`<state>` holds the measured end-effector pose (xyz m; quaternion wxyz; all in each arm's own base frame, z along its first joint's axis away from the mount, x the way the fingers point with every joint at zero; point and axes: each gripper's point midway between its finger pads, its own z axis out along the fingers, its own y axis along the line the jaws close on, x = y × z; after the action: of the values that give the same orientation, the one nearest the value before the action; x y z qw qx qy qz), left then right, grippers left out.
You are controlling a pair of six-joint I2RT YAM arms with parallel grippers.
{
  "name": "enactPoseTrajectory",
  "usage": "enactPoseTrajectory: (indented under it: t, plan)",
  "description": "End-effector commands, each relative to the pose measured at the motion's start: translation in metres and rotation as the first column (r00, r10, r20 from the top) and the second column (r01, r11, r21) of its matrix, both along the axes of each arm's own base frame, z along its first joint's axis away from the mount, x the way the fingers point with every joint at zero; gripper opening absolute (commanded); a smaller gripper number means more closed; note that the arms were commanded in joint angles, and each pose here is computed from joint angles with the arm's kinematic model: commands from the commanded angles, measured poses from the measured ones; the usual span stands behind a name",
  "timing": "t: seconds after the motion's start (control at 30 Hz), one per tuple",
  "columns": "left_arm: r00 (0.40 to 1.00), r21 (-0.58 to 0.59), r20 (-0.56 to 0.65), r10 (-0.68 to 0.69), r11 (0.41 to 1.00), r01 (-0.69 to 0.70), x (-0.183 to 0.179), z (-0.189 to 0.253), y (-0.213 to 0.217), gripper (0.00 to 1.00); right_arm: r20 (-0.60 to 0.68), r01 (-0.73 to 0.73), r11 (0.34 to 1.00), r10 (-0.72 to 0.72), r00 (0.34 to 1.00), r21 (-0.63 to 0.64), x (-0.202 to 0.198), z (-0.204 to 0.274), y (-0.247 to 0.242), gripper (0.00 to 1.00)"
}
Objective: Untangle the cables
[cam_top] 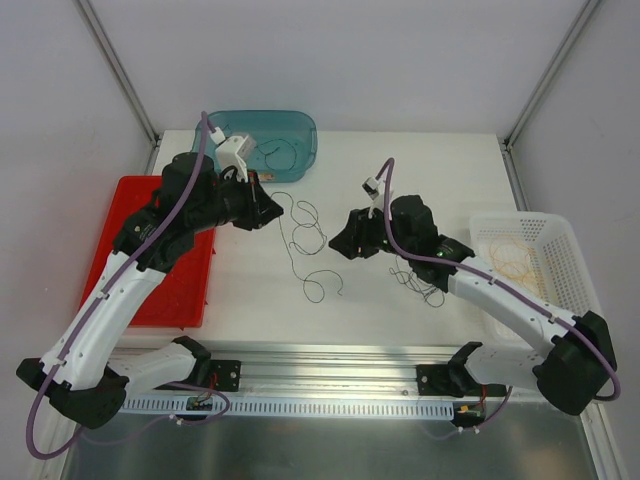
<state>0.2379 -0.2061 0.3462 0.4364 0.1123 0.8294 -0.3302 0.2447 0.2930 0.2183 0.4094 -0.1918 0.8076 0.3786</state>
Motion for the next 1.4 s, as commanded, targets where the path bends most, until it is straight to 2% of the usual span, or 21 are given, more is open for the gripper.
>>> enactPoseTrajectory:
  t: [0.0,0.17,0.37,0.7,0.87,1.2,1.3,1.33,1.37]
  plan:
    - [0.992,-0.032,0.088,-0.093,0.995,0.096,-0.009,0.024,-0.010,0.00,-0.019,-0.018,0.985,0.021,1.000,0.172,0.004,0.035,0.018,0.51]
    - [0.988,-0.045,0.095,-0.123,0.991,0.128,-0.010,0.027,-0.014,0.00,-0.078,-0.014,0.977,0.031,0.996,0.212,0.009,0.031,0.020,0.58]
    - [0.980,-0.071,0.116,-0.162,0.983,0.171,-0.014,0.037,-0.022,0.00,-0.146,-0.035,0.973,0.071,0.987,0.230,0.007,0.022,0.030,0.59]
    - [0.974,-0.074,0.133,-0.184,0.978,0.195,-0.014,0.039,-0.026,0.00,-0.183,-0.097,0.948,0.157,0.970,0.302,-0.001,0.030,0.044,0.59]
    - [0.971,-0.085,0.148,-0.189,0.976,0.202,-0.013,0.045,-0.029,0.00,-0.220,-0.112,0.948,0.182,0.958,0.296,-0.004,0.018,0.048,0.57]
    - [0.964,-0.106,0.180,-0.195,0.971,0.216,-0.012,0.057,-0.035,0.00,-0.229,-0.161,0.928,0.246,0.942,0.336,-0.012,0.016,0.059,0.47]
    - [0.964,-0.105,0.184,-0.193,0.971,0.214,-0.012,0.057,-0.034,0.00,-0.229,-0.165,0.929,0.249,0.941,0.330,-0.013,0.014,0.059,0.37]
    - [0.964,-0.104,0.188,-0.189,0.972,0.211,-0.012,0.058,-0.034,0.00,-0.230,-0.159,0.933,0.240,0.943,0.323,-0.012,0.012,0.058,0.28]
    - [0.964,-0.100,0.191,-0.183,0.974,0.204,-0.011,0.057,-0.032,0.00,-0.243,-0.153,0.940,0.232,0.942,0.305,-0.013,0.007,0.056,0.24]
